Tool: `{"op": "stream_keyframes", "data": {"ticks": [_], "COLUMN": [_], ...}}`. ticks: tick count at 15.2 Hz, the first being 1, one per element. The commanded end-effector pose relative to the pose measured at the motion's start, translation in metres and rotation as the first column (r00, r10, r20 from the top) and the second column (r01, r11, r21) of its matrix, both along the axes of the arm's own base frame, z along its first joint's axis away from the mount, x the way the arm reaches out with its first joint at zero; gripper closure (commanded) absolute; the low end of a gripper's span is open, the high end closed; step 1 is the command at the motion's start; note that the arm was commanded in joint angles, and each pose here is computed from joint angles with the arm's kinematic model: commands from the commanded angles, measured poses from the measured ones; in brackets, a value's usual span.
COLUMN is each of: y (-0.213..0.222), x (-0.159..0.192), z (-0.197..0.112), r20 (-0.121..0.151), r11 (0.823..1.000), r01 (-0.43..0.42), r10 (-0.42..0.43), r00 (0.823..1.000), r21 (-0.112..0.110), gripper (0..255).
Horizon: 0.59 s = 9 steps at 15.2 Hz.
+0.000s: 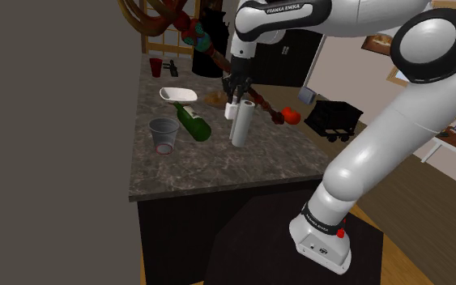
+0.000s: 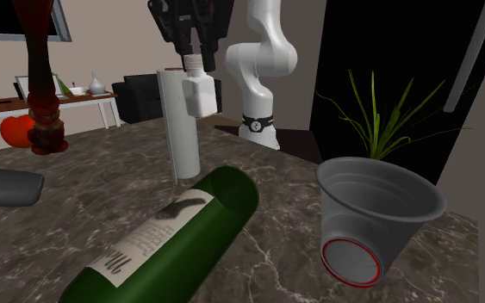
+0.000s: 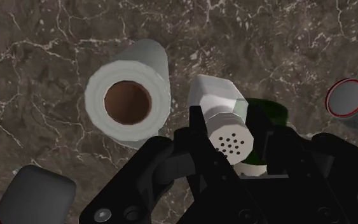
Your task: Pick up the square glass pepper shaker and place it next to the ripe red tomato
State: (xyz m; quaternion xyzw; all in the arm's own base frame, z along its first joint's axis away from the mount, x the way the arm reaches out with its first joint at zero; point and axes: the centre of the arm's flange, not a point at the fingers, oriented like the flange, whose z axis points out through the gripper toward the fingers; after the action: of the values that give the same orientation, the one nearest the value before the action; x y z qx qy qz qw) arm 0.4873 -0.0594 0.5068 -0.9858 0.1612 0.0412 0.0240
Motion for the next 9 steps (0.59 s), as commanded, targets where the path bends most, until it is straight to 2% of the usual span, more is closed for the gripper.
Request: {"op": "stream_keyframes", "data": {"ticks": [1, 9], "y": [-0.024, -0.121], "x": [-0.009, -0.052], "z": [0.000, 0.000], "r20": [0.000, 0.000], "r11": [1.000, 1.000], "r01": [-0.001, -0.001], "r10": [0.001, 0.001], "r00": [1.000, 1.000], "r21": [0.000, 0.000], "gripper": [255, 255]}}
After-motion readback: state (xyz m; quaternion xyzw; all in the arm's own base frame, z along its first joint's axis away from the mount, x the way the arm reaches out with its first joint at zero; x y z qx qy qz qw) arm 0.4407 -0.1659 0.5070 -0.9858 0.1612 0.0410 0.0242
